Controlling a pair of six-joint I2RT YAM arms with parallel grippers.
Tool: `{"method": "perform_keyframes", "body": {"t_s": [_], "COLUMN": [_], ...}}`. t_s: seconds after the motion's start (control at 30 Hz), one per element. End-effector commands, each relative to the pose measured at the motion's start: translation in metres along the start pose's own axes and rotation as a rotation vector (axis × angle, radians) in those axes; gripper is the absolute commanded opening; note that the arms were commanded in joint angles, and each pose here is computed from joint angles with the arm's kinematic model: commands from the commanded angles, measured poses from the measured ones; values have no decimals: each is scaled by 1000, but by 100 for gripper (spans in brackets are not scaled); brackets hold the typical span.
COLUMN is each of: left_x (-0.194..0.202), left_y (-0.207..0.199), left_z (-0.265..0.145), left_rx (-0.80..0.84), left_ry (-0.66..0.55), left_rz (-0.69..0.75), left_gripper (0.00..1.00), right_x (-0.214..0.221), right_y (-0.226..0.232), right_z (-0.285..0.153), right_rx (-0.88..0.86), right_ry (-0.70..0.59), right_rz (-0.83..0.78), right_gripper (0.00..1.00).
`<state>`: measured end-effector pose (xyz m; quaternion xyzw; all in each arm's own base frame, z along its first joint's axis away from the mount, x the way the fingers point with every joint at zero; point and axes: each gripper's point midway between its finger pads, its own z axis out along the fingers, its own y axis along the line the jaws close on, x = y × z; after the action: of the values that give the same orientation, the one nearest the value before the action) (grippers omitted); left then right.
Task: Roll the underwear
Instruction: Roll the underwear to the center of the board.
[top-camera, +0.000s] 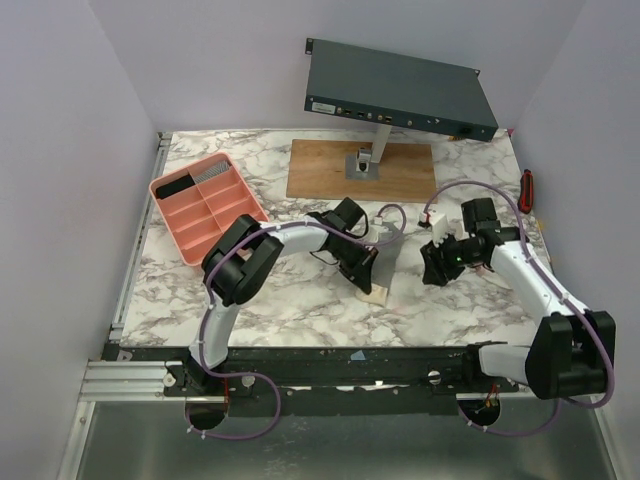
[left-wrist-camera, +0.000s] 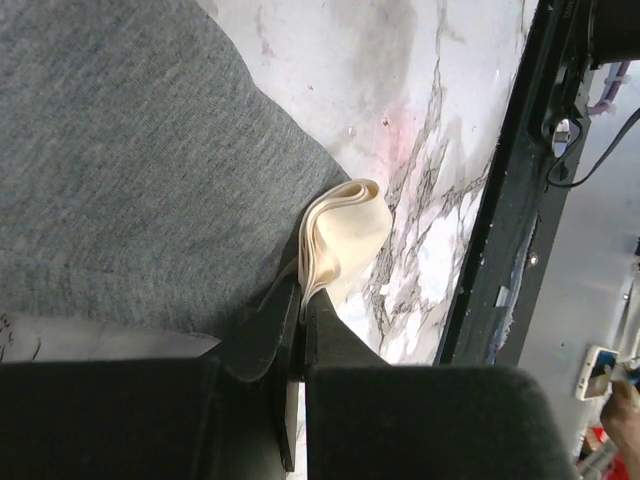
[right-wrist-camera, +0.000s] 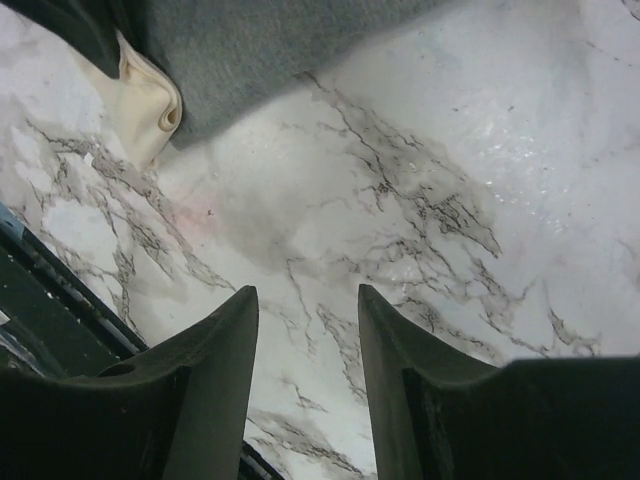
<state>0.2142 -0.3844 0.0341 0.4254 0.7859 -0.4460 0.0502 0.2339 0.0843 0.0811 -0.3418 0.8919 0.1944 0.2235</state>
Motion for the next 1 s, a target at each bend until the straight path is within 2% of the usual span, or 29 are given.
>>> {"method": "perform_keyframes", "body": {"t_s": [0.0, 0.2, 0.4, 0.67, 0.97], "left_x": [8, 6, 7, 5, 5], "left_y": [-4, -1, 3, 7, 8], "left_z": [5, 0, -2, 2, 6], "left_rx": [57, 114, 156, 161, 201], "left_ry": [61, 71, 74, 94, 112], "left_rz": [-100, -220, -310, -350, -381], "left_gripper": [0, 3, 5, 9, 10], "right_x": [-4, -17, -26, -38, -27], "right_y": [8, 23, 49, 81, 105], "right_z": [0, 6, 30, 47, 72], "right_rx": [-16, -6, 34, 40, 12], "right_ry": [-74, -124, -98, -97, -13], "right_rz": [-115, -244, -414, -555, -677], "right_gripper": [49, 53, 57, 61, 62]}}
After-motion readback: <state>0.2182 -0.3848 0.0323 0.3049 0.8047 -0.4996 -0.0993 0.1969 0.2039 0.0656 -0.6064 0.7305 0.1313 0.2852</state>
